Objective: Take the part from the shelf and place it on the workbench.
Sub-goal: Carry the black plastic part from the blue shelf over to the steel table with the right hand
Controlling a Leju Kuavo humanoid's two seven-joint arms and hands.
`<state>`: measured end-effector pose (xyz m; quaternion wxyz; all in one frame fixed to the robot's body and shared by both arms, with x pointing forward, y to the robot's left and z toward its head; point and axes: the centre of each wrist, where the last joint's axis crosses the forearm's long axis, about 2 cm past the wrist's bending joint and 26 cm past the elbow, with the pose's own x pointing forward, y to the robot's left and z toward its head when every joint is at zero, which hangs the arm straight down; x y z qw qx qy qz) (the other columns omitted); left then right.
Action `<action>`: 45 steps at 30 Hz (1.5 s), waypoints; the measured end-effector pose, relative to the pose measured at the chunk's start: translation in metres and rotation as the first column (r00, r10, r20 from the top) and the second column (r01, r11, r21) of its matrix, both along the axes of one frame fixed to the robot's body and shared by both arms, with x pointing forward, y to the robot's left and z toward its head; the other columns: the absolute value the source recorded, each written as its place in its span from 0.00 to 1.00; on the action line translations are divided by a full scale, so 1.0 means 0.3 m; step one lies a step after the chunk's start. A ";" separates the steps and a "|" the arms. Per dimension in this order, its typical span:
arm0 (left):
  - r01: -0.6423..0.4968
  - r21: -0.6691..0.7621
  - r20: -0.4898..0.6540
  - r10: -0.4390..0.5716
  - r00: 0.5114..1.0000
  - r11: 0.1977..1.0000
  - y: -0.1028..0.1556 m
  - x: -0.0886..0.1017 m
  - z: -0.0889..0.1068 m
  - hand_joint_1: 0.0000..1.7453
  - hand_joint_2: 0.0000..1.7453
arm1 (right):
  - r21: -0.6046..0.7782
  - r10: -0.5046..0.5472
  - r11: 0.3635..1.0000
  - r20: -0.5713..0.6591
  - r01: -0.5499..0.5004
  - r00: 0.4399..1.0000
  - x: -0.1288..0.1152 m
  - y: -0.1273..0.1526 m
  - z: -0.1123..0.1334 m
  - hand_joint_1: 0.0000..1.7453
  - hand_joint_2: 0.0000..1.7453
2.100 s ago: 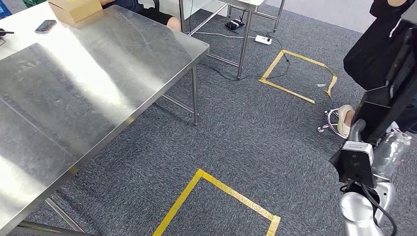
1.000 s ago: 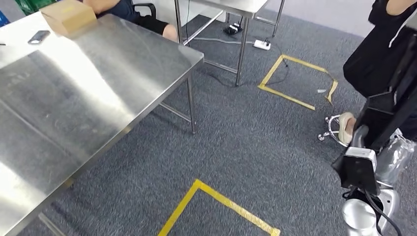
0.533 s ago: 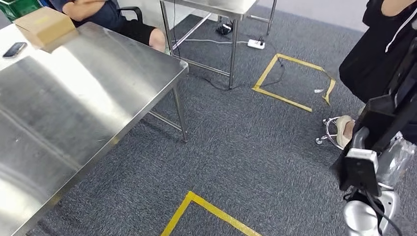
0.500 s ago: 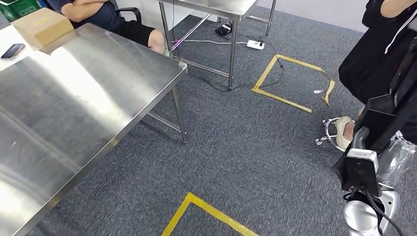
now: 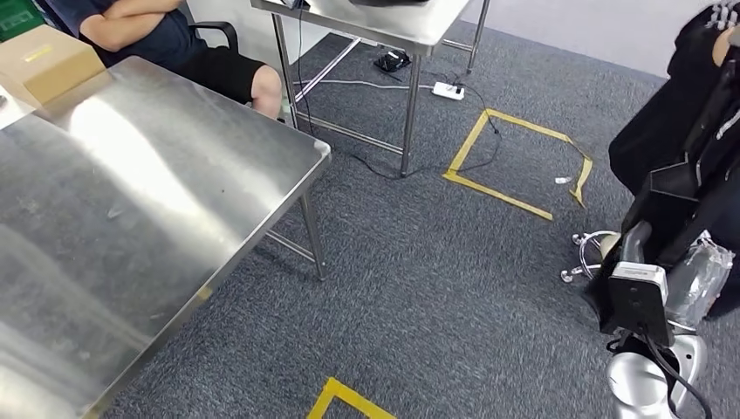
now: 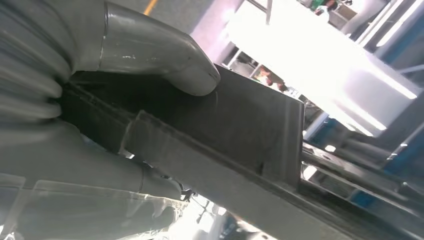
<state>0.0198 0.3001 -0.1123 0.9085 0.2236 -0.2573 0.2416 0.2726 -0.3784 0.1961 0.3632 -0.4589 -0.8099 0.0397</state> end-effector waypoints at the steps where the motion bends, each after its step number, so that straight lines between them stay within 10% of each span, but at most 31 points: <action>1: -0.001 0.001 0.000 0.001 1.000 1.000 0.001 0.001 0.000 0.00 1.00 | 0.002 0.002 1.000 0.000 -0.002 1.000 0.002 -0.002 0.001 1.00 1.00; 45: 0.017 -0.025 0.027 -0.016 1.000 1.000 -0.002 0.008 0.000 0.00 1.00 | -0.129 0.119 0.979 -0.278 -0.160 0.953 0.058 0.080 -0.027 1.00 1.00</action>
